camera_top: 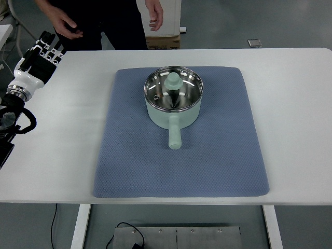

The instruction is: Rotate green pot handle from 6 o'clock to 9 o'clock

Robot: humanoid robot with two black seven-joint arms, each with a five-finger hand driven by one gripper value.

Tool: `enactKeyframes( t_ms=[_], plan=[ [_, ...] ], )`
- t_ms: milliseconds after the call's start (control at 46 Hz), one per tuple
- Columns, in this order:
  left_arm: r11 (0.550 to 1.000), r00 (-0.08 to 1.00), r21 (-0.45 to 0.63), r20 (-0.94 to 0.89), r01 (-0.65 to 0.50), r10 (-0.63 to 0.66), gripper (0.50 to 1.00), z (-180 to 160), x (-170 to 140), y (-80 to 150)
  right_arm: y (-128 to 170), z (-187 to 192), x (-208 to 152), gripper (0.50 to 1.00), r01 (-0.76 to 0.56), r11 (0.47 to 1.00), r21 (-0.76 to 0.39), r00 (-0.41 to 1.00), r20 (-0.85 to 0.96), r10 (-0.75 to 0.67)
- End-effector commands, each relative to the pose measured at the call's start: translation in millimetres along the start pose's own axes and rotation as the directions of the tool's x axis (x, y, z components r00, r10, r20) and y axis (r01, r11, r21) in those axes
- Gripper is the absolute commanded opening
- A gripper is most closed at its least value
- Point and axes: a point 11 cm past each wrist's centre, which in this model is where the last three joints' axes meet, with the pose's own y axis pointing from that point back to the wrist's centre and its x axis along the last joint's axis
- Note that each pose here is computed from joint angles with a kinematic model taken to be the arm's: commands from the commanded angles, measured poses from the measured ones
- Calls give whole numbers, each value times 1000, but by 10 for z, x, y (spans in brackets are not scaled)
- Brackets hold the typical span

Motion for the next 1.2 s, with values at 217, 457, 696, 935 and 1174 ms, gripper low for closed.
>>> enactKeyframes(
  t_ms=[217, 457, 696, 935, 1174],
  plan=[
    [1000, 1000, -21, 3, 0, 0, 1000, 37, 1, 7, 0, 0, 0, 1000, 0, 1000, 0, 1000, 0, 0],
    [1000, 1000, -10, 10, 2, -2, 1000, -9, -9, -3, 0, 0, 0, 1000, 0, 1000, 0, 1000, 0, 0],
    [999, 999, -18, 20, -41, 41, 1000, 47, 21, -13, 0, 0, 0, 1000, 0, 1000, 0, 1000, 0, 0],
    [1000, 996, -5, 94, -2, 3, 1000, 132, -183, -129, 0, 0, 0, 1000, 0, 1000, 0, 1000, 0, 0],
    [989, 957, 89, 256, 120, -139, 1000, 41, -806, -381, 0, 6, 6, 1000, -1, 1000, -1, 1000, 0, 1]
  ],
)
